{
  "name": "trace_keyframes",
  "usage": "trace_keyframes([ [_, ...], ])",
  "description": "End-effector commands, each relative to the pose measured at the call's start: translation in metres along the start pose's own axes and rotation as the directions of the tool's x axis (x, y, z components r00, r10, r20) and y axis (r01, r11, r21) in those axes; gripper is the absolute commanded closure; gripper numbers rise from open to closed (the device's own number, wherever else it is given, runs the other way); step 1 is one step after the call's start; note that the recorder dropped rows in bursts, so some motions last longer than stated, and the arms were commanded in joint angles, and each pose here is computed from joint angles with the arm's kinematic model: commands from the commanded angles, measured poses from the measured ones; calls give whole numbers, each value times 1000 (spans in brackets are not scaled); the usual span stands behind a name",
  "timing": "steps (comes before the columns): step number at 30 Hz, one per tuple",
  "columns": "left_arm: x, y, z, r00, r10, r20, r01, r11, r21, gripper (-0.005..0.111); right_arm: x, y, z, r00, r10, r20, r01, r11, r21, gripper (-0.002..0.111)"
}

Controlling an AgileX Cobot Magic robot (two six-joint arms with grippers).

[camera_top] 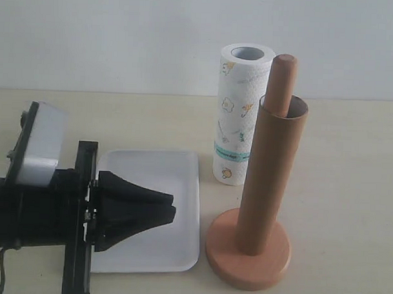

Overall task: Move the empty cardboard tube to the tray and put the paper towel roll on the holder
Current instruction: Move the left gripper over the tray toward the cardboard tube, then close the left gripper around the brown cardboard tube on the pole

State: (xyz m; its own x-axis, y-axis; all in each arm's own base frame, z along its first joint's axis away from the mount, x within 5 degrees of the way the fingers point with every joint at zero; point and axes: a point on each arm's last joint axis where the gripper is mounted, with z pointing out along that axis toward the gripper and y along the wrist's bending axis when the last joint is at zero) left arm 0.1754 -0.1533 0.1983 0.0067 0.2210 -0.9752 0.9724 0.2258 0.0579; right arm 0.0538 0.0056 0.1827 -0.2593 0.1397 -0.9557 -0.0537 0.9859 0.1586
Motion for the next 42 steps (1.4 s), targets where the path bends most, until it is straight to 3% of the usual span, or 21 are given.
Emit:
trace_keyframes([
  [1, 0, 7, 8, 996, -3, 92, 6, 1000, -27, 75, -1, 0, 0, 1000, -1, 16, 1, 1000, 1, 107],
  [5, 3, 18, 14, 991, 33, 132, -23, 997, -77, 40, -1, 0, 0, 1000, -1, 16, 1, 1000, 1, 107],
  [8, 4, 26, 21, 987, 38, 158, -27, 997, -69, 27, -1, 0, 0, 1000, -1, 16, 1, 1000, 1, 107],
  [14, 16, 42, 38, 987, 4, 158, 4, 999, -54, 25, -1, 0, 0, 1000, -1, 16, 1, 1000, 1, 107],
  [23, 34, 45, 80, 990, -33, 136, 30, 999, 26, 25, -1, 0, 0, 1000, -1, 16, 1, 1000, 1, 107],
  [42, 35, 52, 141, 980, -35, 194, 22, 997, 69, 25, -1, 0, 0, 1000, -1, 16, 1, 1000, 1, 107],
])
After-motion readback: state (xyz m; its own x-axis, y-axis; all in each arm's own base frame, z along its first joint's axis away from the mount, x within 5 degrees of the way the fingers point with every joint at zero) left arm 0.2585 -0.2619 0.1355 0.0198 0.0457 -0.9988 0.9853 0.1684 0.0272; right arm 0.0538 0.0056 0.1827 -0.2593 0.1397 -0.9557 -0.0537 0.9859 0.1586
